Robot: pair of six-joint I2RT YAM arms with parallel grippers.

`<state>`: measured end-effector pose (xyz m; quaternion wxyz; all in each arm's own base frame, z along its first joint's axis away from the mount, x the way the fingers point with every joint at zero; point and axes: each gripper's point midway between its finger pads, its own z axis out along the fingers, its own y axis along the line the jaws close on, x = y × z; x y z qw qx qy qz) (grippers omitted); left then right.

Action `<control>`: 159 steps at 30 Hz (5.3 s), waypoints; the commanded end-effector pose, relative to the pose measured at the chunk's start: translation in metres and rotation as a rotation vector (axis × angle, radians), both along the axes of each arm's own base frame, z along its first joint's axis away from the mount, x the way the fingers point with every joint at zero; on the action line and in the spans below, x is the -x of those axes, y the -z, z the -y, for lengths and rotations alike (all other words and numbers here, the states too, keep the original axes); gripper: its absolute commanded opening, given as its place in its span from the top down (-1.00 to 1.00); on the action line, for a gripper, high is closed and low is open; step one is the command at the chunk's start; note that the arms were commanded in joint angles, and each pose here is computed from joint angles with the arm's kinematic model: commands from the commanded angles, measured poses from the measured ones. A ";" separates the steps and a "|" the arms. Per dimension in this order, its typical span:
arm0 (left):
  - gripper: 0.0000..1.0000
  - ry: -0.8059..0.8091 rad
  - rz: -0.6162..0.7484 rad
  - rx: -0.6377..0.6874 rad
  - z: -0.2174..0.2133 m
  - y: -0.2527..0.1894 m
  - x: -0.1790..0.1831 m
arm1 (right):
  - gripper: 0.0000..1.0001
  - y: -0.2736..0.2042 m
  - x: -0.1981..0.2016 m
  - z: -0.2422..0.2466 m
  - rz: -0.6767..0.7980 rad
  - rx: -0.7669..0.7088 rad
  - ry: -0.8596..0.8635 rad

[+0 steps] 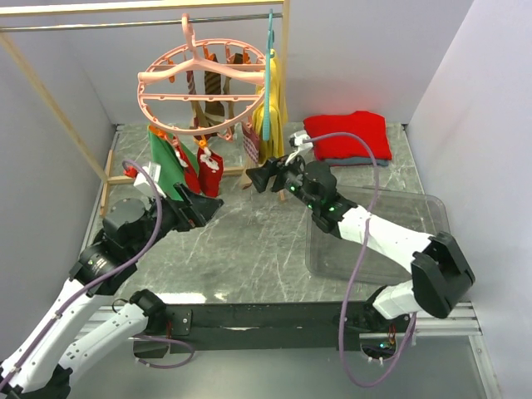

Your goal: Remove the socks clipped to the hanger

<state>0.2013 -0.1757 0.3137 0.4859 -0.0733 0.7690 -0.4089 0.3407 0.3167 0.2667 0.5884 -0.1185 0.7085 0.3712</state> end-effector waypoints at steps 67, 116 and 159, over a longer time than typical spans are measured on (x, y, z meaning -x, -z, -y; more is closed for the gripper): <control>-0.89 0.147 0.144 -0.091 -0.001 -0.083 0.029 | 1.00 0.003 0.027 -0.073 0.018 0.107 0.098; -0.63 -0.288 0.036 -0.041 0.006 -0.091 -0.098 | 1.00 -0.007 0.082 -0.033 -0.006 0.353 0.053; -0.41 -0.234 0.077 -0.002 0.058 -0.091 -0.154 | 1.00 -0.035 0.089 -0.024 0.188 0.514 0.284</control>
